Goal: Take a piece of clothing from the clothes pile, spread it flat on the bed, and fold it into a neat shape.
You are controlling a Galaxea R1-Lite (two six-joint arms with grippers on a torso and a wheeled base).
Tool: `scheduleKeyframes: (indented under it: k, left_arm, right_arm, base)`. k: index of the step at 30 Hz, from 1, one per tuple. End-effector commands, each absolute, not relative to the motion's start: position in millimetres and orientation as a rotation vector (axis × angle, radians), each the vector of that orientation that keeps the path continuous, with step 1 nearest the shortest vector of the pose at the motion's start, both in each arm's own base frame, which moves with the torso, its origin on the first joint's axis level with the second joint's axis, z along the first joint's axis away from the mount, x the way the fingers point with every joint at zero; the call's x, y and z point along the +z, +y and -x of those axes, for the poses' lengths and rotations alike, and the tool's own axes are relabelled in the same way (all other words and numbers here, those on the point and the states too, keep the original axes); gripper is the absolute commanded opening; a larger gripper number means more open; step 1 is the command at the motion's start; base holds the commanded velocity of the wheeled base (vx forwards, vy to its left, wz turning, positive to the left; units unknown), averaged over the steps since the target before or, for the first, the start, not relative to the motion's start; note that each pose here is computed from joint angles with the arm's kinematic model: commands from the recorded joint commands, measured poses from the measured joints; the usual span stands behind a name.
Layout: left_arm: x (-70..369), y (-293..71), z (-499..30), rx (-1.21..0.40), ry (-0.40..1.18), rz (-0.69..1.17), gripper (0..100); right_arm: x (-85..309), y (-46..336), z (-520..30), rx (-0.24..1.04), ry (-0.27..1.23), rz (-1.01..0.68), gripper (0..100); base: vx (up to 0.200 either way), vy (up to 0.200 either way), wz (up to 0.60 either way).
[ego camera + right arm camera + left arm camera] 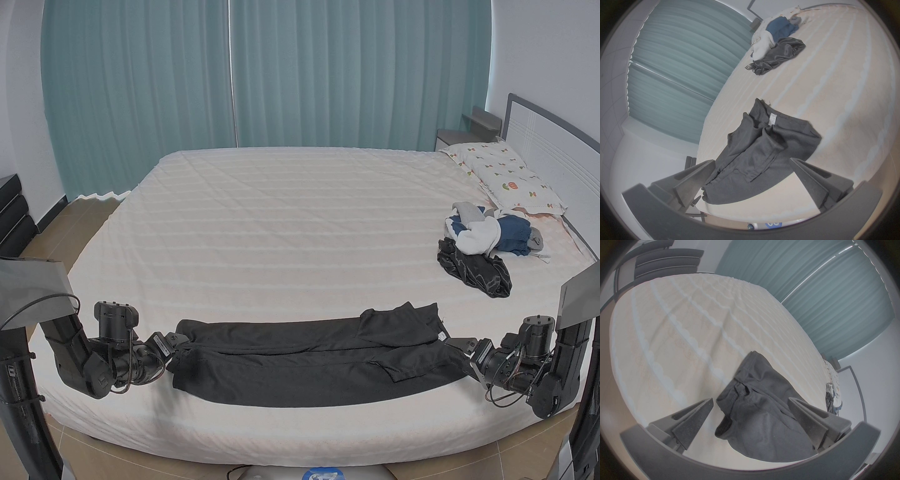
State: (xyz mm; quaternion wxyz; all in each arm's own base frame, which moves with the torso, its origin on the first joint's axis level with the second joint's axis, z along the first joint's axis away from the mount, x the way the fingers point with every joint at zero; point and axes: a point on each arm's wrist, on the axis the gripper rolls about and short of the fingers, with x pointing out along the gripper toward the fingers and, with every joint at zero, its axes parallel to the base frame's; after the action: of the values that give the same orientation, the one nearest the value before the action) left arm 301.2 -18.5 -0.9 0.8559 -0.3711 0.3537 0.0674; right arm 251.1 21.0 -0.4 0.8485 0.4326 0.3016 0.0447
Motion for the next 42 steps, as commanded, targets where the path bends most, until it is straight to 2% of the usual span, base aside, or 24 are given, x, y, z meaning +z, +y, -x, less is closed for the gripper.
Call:
scheduleKeyframes:
  k: [1,7,14,15,23,30,37,38,42]
  left_arm:
    - [-18,-27,-295,0.132,0.798,0.75,100]
    - [-32,-33,-286,0.117,0.812,0.631,100]
    - [-36,-33,-279,0.143,0.827,0.611,100]
    - [-36,-33,-279,0.142,0.825,0.61,0]
    - [-37,-28,-272,0.178,0.836,0.556,0]
    - [-42,-25,-262,0.237,0.859,0.428,0]
    - [-42,-26,-261,0.246,0.855,0.417,0]
    - [-42,-26,-261,0.246,0.856,0.417,100]
    - [-39,-25,-260,0.245,0.85,0.418,100]
  right_arm:
    - [-7,22,-251,0.084,0.66,-0.925,100]
    - [-9,19,-252,0.076,0.664,-0.931,100]
    - [-9,20,-252,0.079,0.665,-0.931,100]
    - [-9,20,-252,0.079,0.665,-0.931,100]
    - [-9,19,-252,0.075,0.663,-0.932,100]
    - [-10,19,-251,0.074,0.664,-0.932,100]
    - [-10,19,-251,0.074,0.664,-0.932,100]
    - [-10,19,-251,0.074,0.664,-0.932,100]
    - [-10,19,-251,0.073,0.666,-0.932,100]
  base:
    - [0.0,0.0,0.0]
    - [0.0,0.0,0.0]
    - [0.0,0.0,0.0]
    - [0.0,0.0,0.0]
    - [0.0,0.0,0.0]
    - [0.0,0.0,0.0]
    - [0.0,0.0,0.0]
    - [0.0,0.0,0.0]
    - [0.0,0.0,0.0]
